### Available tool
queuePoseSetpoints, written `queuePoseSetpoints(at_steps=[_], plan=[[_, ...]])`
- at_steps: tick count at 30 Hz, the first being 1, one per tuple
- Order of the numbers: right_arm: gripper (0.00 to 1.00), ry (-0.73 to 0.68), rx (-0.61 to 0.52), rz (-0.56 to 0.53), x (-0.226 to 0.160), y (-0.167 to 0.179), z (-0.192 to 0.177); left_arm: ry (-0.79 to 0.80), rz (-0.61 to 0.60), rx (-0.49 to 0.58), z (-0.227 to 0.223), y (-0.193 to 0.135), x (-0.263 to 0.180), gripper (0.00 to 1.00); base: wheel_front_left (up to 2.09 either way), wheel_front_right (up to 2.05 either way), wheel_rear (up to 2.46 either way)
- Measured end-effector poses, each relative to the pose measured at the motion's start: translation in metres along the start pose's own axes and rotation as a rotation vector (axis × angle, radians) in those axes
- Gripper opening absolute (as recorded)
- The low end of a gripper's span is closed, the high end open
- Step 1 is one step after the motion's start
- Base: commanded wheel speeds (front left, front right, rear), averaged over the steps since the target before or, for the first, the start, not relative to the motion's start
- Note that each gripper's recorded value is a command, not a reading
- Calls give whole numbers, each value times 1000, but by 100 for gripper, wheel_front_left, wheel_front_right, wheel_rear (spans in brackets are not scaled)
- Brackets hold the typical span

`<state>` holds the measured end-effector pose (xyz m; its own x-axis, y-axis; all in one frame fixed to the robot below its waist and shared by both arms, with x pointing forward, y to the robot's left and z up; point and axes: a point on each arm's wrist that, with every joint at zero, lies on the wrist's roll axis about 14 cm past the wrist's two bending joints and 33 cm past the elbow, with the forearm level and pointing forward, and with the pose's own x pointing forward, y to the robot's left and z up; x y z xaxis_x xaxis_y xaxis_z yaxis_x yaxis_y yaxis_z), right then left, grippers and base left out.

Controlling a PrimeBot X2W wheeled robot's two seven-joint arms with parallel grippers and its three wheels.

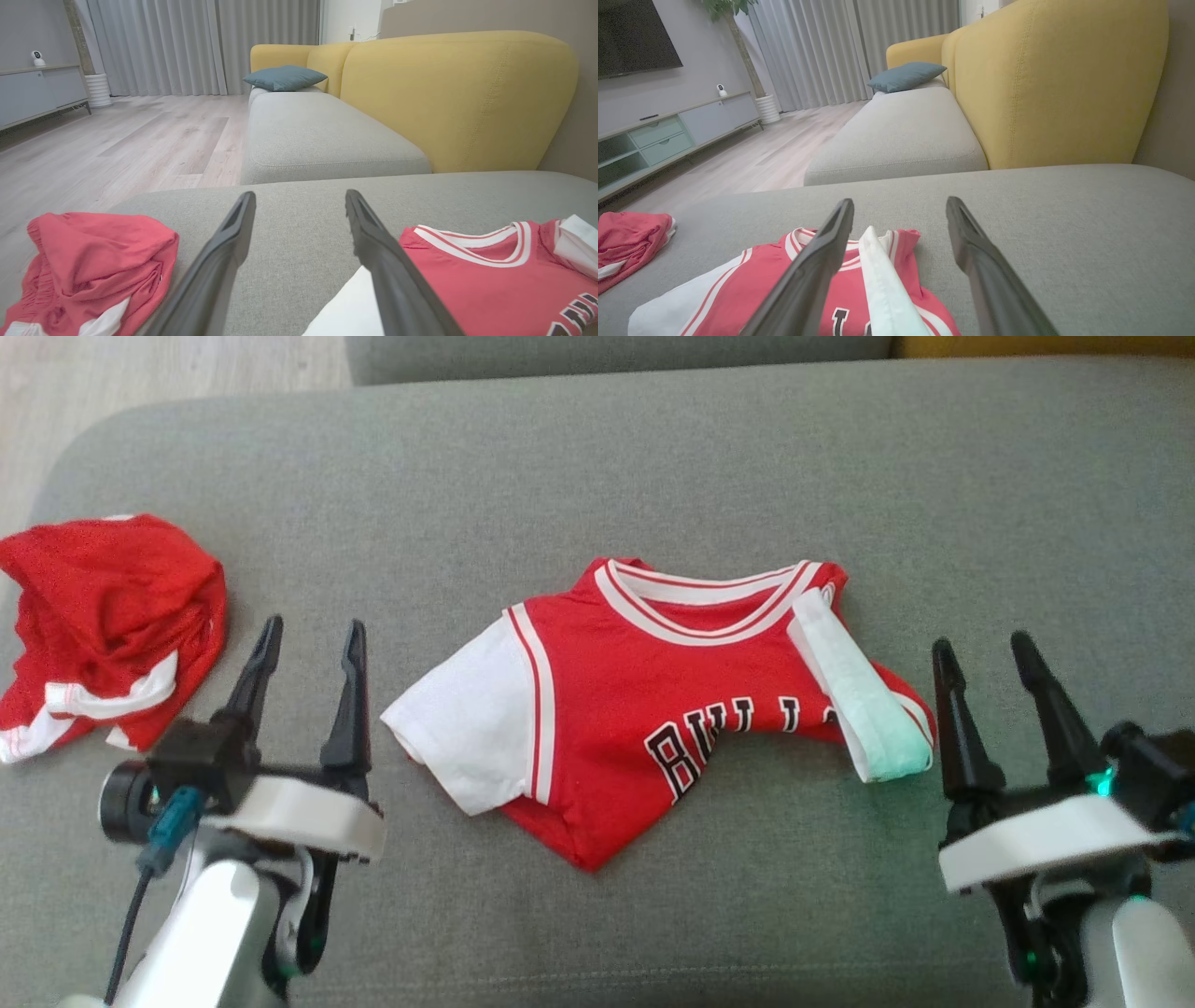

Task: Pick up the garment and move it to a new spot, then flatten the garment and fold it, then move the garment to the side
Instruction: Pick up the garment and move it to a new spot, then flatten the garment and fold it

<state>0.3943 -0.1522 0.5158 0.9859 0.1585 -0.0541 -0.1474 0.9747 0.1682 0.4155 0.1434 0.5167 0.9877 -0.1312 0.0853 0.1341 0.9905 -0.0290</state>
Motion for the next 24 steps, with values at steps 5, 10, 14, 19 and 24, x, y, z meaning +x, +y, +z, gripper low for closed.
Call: queuePoseSetpoints(at_steps=[5, 10, 14, 19, 24], plan=[[100, 37, -5, -9, -15, -1, -10, 16, -20, 5, -3, 0, -13, 100, 0, 0, 0], [100, 47, -8, -11, -24, 0, -10, 26, -29, 14, -5, -3, -25, 100, 0, 0, 0], [100, 51, -8, -11, -30, 1, -10, 35, -43, 20, -7, -8, -33, 100, 0, 0, 0], [100, 53, -8, -11, -34, 2, -10, 32, -53, 30, -6, -11, -38, 100, 0, 0, 0], [100, 55, -8, -11, -35, 2, -10, 27, -52, 32, -5, -11, -38, 100, 0, 0, 0]])
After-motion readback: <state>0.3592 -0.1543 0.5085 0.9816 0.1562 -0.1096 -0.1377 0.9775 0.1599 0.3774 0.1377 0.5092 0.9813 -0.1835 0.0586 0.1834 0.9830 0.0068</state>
